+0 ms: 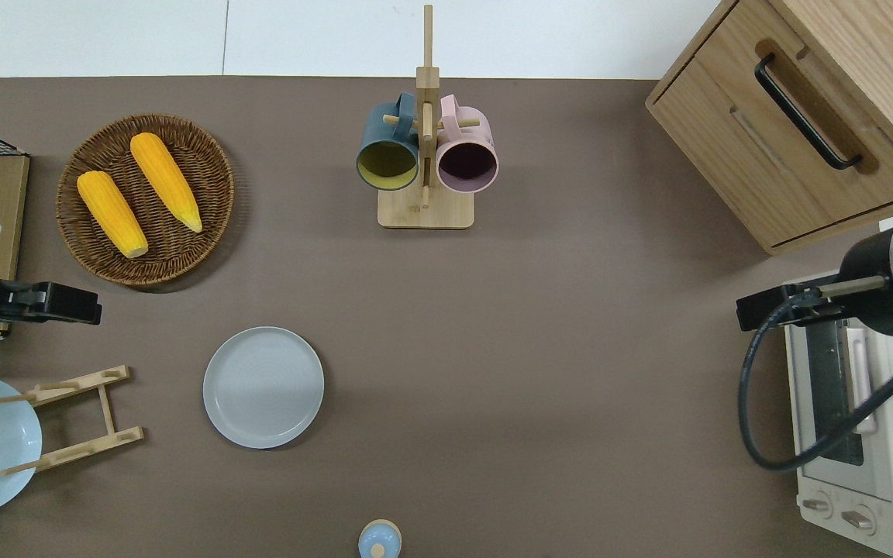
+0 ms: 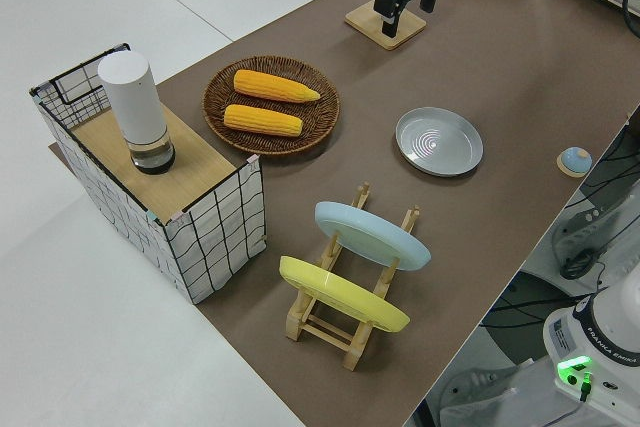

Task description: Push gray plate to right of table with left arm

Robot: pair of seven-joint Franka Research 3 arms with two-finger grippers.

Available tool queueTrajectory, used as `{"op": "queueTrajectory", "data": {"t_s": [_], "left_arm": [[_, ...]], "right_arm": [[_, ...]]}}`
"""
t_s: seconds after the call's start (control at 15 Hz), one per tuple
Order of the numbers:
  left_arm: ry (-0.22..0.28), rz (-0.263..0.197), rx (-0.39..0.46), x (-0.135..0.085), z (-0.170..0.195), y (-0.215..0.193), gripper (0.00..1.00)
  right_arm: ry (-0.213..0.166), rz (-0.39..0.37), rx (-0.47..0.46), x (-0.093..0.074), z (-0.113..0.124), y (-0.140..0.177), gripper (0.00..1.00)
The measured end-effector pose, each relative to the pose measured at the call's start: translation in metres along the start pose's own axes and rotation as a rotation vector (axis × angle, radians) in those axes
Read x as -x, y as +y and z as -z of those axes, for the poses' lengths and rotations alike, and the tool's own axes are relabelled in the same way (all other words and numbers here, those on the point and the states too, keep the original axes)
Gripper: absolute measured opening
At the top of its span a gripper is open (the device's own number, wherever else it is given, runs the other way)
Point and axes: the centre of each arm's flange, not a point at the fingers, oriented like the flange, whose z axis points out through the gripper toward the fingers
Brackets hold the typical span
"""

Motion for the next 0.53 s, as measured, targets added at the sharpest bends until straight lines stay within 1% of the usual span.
{"op": "queueTrajectory", "data": {"t_s": [0.53], "left_arm": [[-0.014, -0.002, 0.001, 0.0013, -0.0012, 0.0031, 0.99]], "right_arm": [[0.0, 0.0, 0.0, 0.0, 0.0, 0.0, 0.99]]}}
